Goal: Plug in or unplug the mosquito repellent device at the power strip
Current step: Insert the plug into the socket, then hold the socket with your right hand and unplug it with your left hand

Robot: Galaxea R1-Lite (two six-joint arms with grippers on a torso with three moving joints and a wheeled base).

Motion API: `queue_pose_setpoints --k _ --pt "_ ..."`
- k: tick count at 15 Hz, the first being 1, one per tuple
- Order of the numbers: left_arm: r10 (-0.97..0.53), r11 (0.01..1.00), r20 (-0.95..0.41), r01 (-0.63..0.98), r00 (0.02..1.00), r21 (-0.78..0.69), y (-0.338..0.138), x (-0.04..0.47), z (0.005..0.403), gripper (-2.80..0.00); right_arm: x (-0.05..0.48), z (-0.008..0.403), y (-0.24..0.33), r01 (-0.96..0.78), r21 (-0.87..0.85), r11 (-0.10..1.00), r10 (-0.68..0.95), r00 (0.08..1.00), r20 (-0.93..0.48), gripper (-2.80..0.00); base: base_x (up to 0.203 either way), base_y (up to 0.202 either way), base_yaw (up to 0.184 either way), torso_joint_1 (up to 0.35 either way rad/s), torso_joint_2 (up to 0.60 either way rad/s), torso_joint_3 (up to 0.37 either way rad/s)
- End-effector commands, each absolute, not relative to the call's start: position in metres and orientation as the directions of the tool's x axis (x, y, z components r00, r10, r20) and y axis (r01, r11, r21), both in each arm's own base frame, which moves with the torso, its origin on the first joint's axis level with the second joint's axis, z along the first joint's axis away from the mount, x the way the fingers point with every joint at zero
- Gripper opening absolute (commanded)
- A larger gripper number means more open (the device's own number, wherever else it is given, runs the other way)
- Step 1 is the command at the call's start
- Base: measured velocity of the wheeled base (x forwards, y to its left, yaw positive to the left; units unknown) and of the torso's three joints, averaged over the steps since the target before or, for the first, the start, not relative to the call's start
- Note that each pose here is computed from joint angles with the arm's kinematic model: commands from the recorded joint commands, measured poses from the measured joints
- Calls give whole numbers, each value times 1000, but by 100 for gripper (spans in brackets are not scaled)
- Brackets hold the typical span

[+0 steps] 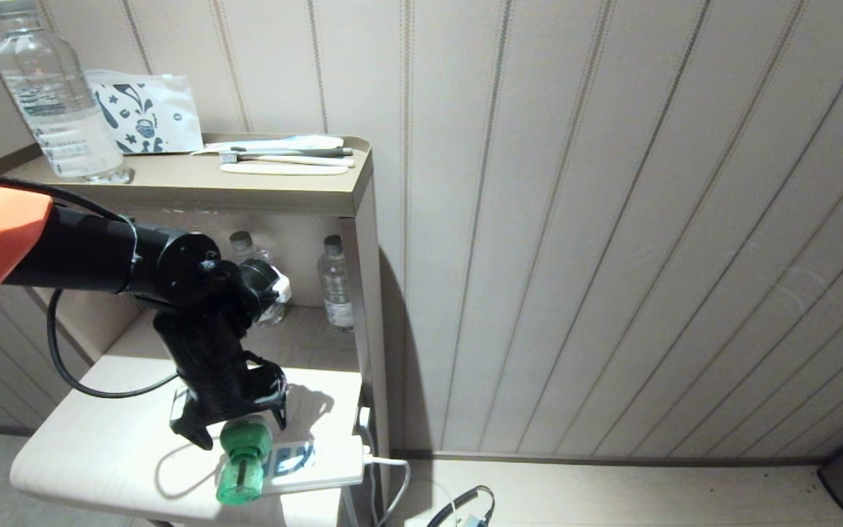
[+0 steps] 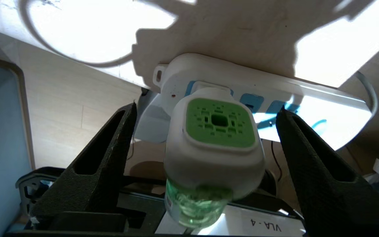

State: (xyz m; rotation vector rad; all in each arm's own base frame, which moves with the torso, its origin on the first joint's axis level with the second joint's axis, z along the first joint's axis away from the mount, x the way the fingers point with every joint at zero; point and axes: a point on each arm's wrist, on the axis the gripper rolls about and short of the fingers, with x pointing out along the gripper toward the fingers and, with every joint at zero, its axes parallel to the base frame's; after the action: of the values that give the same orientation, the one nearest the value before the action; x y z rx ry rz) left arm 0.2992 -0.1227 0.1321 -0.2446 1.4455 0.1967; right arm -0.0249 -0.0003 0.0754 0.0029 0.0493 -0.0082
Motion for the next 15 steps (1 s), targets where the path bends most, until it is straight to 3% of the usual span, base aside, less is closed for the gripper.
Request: queue_pose_setpoints --k 1,4,5,6,15 --pt "-38 959 -983 -270 179 -86 -119 288 156 0 -25 75 0 8 3 1000 -8 999 -50 -280 0 0 0 0 0 0" --pt "-84 969 -958 -204 273 -143 -117 267 186 0 -25 75 0 8 3 1000 -8 999 -49 -280 0 0 0 0 0 0" --pt "-98 970 -949 -183 301 -159 -115 260 196 -149 -25 75 0 8 3 1000 -8 999 -49 -280 0 0 0 0 0 0" --pt "-109 971 -941 -168 321 -170 -113 253 203 -280 -25 75 0 8 3 1000 -8 999 -49 -280 0 0 0 0 0 0" --pt "-148 980 -880 -52 451 -192 -74 170 204 -280 -25 75 0 8 3 1000 -8 999 -50 -280 0 0 0 0 0 0"
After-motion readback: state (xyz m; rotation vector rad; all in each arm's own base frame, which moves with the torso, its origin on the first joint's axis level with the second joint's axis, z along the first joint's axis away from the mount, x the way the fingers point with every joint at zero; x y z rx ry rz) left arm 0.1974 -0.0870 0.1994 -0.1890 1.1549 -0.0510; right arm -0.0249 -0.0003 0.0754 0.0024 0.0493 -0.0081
